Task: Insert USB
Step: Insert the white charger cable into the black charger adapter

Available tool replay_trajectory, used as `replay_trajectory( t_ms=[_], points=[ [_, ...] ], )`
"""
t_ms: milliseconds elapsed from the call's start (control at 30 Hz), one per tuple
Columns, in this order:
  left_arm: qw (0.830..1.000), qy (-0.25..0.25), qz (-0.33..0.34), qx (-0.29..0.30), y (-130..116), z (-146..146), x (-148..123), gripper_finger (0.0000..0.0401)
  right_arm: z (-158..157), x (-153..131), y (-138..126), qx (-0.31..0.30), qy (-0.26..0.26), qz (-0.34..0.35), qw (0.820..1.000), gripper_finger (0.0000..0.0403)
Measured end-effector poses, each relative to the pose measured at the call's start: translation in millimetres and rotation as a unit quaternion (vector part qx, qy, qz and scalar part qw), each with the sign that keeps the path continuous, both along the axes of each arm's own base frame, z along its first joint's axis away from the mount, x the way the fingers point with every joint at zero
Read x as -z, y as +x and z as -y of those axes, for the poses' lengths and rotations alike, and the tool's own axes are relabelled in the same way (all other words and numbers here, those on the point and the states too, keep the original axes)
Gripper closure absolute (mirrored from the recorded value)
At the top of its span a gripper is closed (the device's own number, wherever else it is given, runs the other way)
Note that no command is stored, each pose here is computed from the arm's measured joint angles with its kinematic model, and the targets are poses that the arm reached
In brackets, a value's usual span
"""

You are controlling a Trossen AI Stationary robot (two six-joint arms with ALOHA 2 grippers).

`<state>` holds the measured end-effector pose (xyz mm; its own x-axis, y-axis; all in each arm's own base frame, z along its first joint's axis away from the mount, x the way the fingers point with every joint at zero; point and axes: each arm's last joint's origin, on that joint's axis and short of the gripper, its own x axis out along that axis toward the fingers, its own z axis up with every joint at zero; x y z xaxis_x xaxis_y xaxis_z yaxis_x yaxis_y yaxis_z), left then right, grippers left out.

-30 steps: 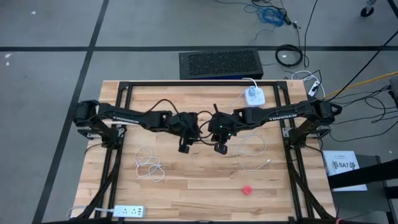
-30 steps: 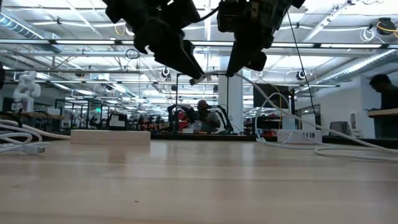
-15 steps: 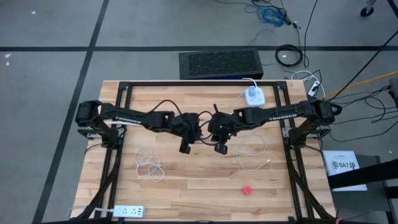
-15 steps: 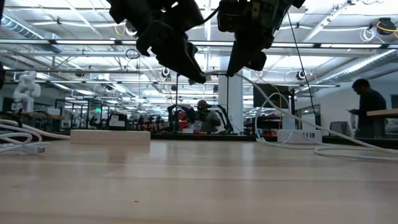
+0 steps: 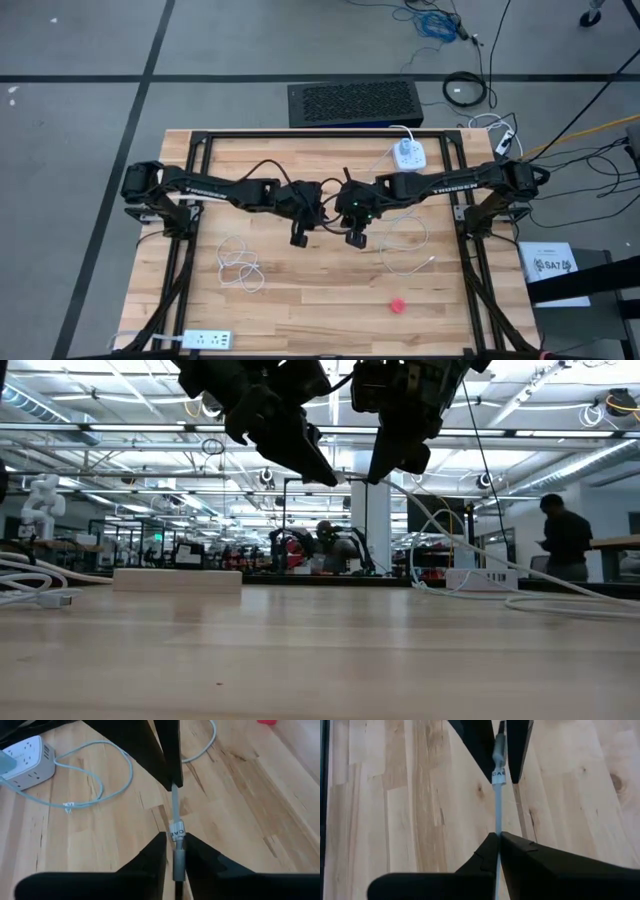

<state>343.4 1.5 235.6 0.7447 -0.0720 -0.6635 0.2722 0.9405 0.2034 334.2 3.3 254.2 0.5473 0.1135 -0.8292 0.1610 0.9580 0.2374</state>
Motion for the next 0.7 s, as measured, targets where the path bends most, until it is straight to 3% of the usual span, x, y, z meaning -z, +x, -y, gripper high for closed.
replay_trajectory(
  t_ms=[233, 467, 700],
  points=[
    [1.000, -0.001, -0.002, 0.001, -0.3, 0.2, 0.3, 0.0322, 0.1, 0.0, 0.0, 0.000, 0.000, 0.000, 1.000, 0.0403],
    [1.000, -0.001, -0.002, 0.001, -0.3, 0.2, 0.3, 0.0380, 0.1, 0.3, -0.5, 0.000, 0.000, -0.003, 1.000, 0.0403],
    [1.000, -0.005, -0.003, -0.001, -0.4, 0.2, 0.4, 0.0382, 0.2, 0.3, -0.5, 0.001, -0.002, -0.003, 1.000, 0.0403]
  ],
)
